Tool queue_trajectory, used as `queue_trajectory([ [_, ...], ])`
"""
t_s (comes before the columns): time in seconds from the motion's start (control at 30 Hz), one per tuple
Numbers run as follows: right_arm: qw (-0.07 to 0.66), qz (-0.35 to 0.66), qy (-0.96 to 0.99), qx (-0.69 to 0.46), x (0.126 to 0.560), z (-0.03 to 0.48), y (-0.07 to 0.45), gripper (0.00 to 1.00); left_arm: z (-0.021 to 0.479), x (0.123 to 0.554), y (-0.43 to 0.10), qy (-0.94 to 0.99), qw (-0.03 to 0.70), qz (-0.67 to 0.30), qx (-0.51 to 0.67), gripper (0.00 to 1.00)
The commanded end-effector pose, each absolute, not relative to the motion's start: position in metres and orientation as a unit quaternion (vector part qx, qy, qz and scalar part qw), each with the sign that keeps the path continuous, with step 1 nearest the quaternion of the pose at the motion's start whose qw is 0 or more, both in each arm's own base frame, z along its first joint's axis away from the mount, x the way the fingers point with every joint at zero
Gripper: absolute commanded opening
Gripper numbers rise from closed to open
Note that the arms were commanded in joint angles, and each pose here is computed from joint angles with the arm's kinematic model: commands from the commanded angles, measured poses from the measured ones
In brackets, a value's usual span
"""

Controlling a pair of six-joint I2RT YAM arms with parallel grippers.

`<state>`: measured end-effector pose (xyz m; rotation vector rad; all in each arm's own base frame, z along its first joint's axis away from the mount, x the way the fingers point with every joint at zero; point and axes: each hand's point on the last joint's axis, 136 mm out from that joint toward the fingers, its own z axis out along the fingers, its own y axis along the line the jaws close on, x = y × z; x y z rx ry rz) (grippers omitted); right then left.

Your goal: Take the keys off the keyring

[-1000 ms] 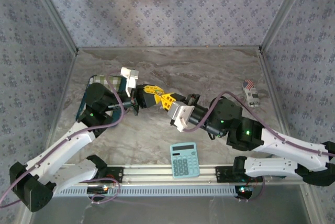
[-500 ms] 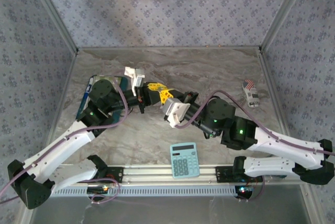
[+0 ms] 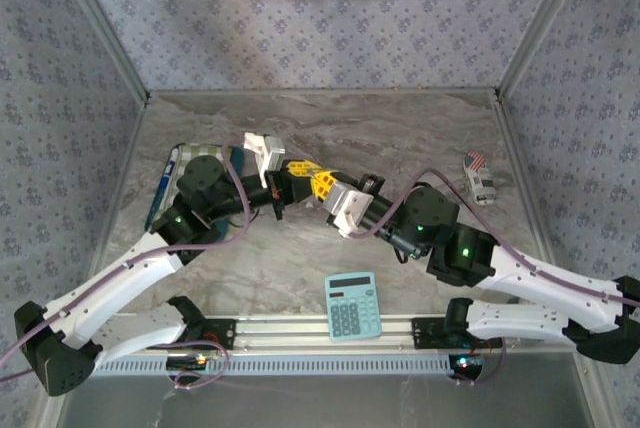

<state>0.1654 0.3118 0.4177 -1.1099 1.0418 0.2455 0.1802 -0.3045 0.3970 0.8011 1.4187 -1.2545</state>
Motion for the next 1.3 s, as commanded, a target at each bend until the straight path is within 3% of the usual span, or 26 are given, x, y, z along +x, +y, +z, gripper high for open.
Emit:
queue_trajectory([
  [0.0, 0.68, 0.175, 0.468, -0.537, 0.151, 0.388, 0.334, 0.0, 0.413, 0.15, -0.315, 0.531, 0.521, -0.546, 0.385, 0.1],
  [0.37, 0.706, 0.16, 0.476, -0.499, 0.167, 0.409, 0.319, 0.0, 0.402, 0.153, -0.308, 0.543, 0.537, -0.526, 0.373, 0.51],
  [0.5, 0.711, 0.157, 0.478, -0.492, 0.17, 0.415, 0.313, 0.0, 0.399, 0.154, -0.302, 0.549, 0.547, -0.514, 0.368, 0.6],
  [0.9, 0.703, 0.207, 0.496, -0.465, 0.183, 0.427, 0.293, 0.0, 0.389, 0.159, -0.276, 0.574, 0.58, -0.468, 0.339, 0.76],
  [1.13, 0.664, 0.317, 0.51, -0.444, 0.189, 0.433, 0.284, 0.0, 0.399, 0.167, -0.258, 0.595, 0.583, -0.455, 0.315, 0.79],
  [1.27, 0.621, 0.406, 0.505, -0.44, 0.186, 0.44, 0.283, 0.0, 0.416, 0.181, -0.244, 0.6, 0.559, -0.504, 0.271, 0.81],
])
